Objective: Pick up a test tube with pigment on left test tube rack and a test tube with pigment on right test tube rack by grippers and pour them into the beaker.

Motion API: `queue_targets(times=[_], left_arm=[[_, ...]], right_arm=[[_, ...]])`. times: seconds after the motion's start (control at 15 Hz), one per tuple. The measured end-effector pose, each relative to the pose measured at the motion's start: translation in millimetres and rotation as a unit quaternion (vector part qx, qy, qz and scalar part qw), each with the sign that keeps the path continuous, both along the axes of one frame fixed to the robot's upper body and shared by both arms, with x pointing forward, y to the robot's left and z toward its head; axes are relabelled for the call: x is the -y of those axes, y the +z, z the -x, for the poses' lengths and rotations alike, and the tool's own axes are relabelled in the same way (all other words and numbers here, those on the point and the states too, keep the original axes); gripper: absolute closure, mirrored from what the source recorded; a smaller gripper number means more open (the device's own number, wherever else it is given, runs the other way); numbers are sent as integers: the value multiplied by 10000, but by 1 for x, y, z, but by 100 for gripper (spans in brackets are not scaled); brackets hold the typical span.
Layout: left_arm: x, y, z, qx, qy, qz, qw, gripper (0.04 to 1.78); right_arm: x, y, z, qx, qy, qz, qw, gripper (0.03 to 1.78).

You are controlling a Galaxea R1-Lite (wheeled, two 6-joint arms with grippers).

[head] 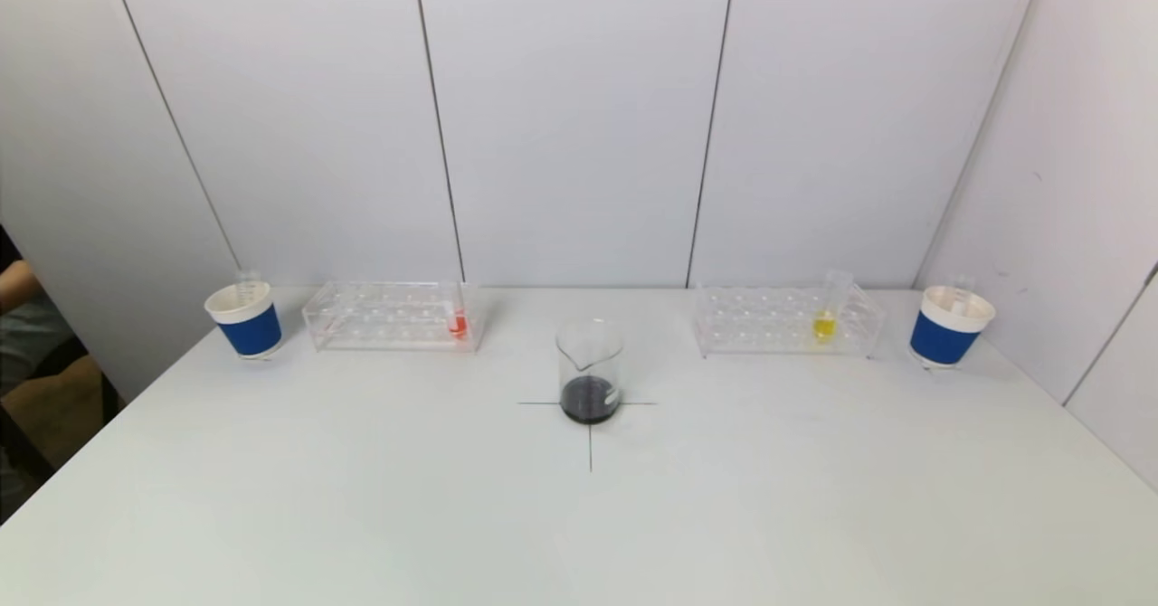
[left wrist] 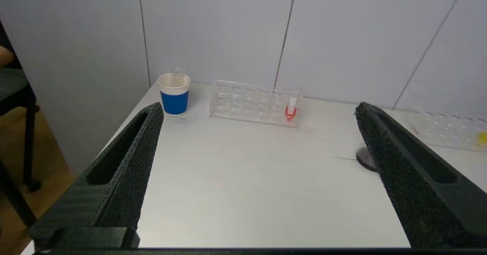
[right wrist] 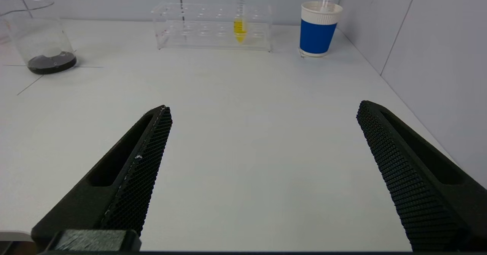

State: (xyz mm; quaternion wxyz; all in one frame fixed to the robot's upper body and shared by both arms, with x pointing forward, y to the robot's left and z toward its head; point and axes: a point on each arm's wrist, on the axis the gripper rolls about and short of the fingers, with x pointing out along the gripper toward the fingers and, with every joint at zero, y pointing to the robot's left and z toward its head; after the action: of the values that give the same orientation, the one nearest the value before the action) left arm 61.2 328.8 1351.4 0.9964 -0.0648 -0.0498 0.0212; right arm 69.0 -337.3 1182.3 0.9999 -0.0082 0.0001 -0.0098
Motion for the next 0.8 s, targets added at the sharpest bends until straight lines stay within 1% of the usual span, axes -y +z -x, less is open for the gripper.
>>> queue_targets(times=[0.27,0.4,0.53,0.67,0.8], left_arm=[[0,-10,25,129,-156,-31,9998,6],[-1,-16,35,224,-313,-62,9992,6],[-3,-25,44,183,-488,-95,9986,6],[-4,-32,51,243,-517,-118,9983,6],[-4,-42,54,295,-502,-278,9979,6]], right_arm=[[0,0,0,-2,5,0,10000,4],[0,0,0,-2,4,0,10000,4],[0,0,0,0,4,0,10000,4],[0,0,0,0,4,0,10000,4],[0,0,0,0,4,0,10000,4]])
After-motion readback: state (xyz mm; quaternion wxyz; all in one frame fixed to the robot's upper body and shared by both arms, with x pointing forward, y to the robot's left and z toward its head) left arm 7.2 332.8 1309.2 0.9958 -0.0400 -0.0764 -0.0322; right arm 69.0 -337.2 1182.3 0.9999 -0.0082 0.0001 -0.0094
